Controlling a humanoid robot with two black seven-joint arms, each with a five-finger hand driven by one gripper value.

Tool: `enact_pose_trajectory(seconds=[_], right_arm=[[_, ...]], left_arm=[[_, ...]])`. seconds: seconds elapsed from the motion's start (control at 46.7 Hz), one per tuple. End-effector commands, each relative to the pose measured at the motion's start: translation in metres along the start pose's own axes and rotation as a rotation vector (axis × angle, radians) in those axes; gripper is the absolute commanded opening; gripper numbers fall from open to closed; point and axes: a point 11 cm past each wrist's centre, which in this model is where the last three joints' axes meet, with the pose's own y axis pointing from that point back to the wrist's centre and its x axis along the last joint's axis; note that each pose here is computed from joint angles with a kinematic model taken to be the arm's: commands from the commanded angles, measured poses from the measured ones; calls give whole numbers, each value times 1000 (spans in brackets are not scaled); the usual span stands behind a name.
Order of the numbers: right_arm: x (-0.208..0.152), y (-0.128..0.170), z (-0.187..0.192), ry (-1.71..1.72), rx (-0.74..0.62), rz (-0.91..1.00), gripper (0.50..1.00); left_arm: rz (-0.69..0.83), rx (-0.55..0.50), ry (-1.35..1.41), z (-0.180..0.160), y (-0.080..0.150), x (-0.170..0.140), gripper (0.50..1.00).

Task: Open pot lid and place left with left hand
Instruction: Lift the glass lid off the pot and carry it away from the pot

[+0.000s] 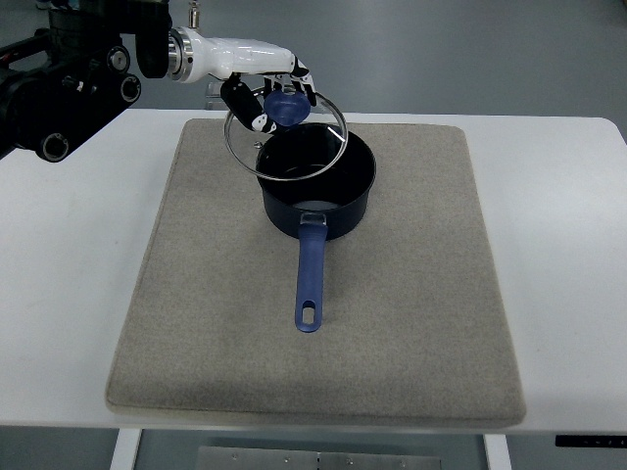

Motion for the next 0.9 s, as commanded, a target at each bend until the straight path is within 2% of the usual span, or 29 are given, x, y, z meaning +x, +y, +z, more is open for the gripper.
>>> enact_pose_trajectory(seconds=[0.0, 0.236, 0.6, 0.878], right_arm=[[0, 0, 0, 0, -1, 0, 915], [0, 0, 0, 1, 0, 0, 915], [0, 0, 0, 0, 0, 0, 915], [0, 0, 0, 0, 0, 0, 915]], left_arm=[[12, 13, 17, -9, 9, 3, 500], [22, 55, 32, -30, 29, 5, 500], [25, 95, 38, -48, 47, 4, 500], [10, 122, 82, -80, 75, -22, 500]])
